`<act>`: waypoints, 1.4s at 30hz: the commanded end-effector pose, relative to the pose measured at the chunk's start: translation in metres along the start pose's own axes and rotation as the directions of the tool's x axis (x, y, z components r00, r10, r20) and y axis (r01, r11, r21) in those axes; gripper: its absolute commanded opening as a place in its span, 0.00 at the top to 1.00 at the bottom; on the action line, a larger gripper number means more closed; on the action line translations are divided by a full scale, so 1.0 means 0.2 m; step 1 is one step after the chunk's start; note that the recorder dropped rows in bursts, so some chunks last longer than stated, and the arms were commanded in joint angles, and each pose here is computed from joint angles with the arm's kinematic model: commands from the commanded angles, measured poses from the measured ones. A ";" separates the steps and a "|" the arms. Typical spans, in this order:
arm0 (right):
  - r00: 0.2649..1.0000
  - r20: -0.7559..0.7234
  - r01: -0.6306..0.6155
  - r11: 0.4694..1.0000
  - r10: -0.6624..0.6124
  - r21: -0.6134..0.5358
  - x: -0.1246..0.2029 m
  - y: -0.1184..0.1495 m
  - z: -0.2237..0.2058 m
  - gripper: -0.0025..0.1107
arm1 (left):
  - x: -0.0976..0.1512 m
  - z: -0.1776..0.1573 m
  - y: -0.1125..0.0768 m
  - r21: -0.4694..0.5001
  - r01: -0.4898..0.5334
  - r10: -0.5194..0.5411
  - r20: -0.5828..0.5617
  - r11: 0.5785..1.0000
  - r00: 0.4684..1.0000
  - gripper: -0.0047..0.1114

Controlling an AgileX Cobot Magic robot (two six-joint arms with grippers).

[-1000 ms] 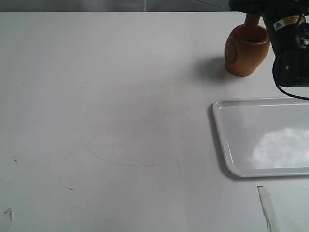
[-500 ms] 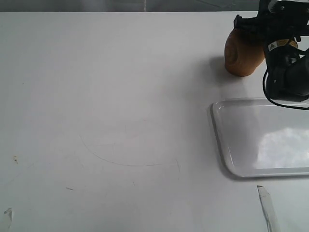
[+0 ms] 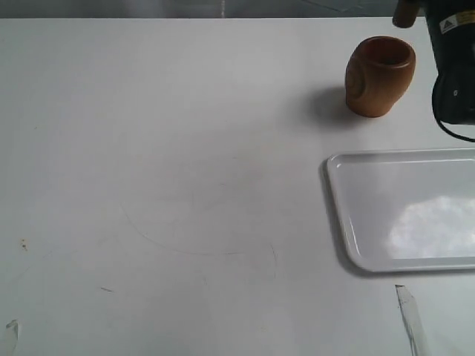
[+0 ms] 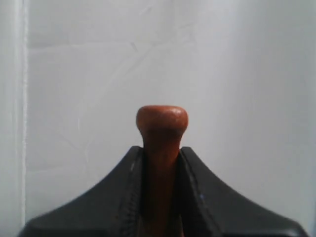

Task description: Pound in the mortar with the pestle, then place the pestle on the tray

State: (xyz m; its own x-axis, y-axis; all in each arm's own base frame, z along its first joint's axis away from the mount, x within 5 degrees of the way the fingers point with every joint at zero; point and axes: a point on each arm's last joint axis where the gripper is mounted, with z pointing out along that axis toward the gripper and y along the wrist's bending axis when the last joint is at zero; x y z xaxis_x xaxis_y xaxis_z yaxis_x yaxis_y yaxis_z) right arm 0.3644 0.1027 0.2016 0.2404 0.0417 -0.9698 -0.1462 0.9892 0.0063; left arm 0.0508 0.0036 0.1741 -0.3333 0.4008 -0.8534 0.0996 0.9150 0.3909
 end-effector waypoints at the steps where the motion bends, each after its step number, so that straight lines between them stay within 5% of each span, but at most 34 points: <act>1: 0.993 -0.113 0.015 1.000 -0.014 0.007 0.24 0.00 0.01 0.98 | 0.00 0.00 0.00 0.008 0.012 -0.012 0.007 1.000 1.000 0.96; 5: 0.975 -0.208 -0.069 0.997 0.071 0.013 0.45 0.01 -0.02 0.98 | 0.00 0.00 0.00 0.008 0.012 -0.012 0.007 1.000 1.000 0.96; 8: 0.979 -0.202 -0.027 1.000 0.026 -0.002 0.43 0.01 -0.01 0.98 | 0.00 0.00 0.00 0.008 0.012 -0.012 0.007 1.000 1.000 0.96; 11: 0.993 -0.108 0.043 0.998 -0.046 -0.037 0.25 0.02 0.03 0.98 | 0.00 0.00 0.00 0.008 0.012 -0.012 0.007 1.000 1.000 0.96; 14: 0.995 0.097 0.013 0.997 -0.005 -0.077 -0.15 0.04 0.05 0.98 | 0.00 0.00 0.00 0.008 0.012 -0.012 0.007 1.000 1.000 0.96; 17: 0.992 0.123 -0.024 0.999 0.028 -0.035 -0.21 0.01 0.06 0.98 | 0.00 0.00 0.00 0.008 0.012 -0.012 0.007 1.000 1.000 0.96; 24: 0.977 -0.212 -0.015 1.000 0.009 -0.025 0.46 0.03 -0.02 0.98 | 0.00 0.00 0.00 0.008 0.012 -0.012 0.007 1.000 1.000 0.96; 26: 0.967 -0.254 -0.008 0.999 0.000 -0.032 0.54 0.03 -0.04 0.98 | 0.00 0.00 0.00 0.008 0.012 -0.012 0.007 1.000 1.000 0.96; 36: 0.993 0.119 0.005 0.997 0.004 -0.074 -0.19 0.04 0.05 0.98 | 0.00 0.00 0.00 0.008 0.012 -0.012 0.007 1.000 1.000 0.96; 42: 0.996 0.085 0.014 0.999 -0.012 -0.028 -0.13 0.02 0.06 0.98 | 0.00 0.00 0.00 0.008 0.012 -0.012 0.007 1.000 1.000 0.96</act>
State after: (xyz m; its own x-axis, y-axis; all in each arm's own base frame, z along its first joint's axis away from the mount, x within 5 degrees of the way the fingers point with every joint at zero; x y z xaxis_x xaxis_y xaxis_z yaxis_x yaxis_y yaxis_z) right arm 0.3633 0.1070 0.2499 0.3845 0.0733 -0.9202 -0.1886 0.9820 -0.0006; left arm 0.0508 0.0036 0.1741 -0.3333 0.4008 -0.8534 0.0996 0.9150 0.3909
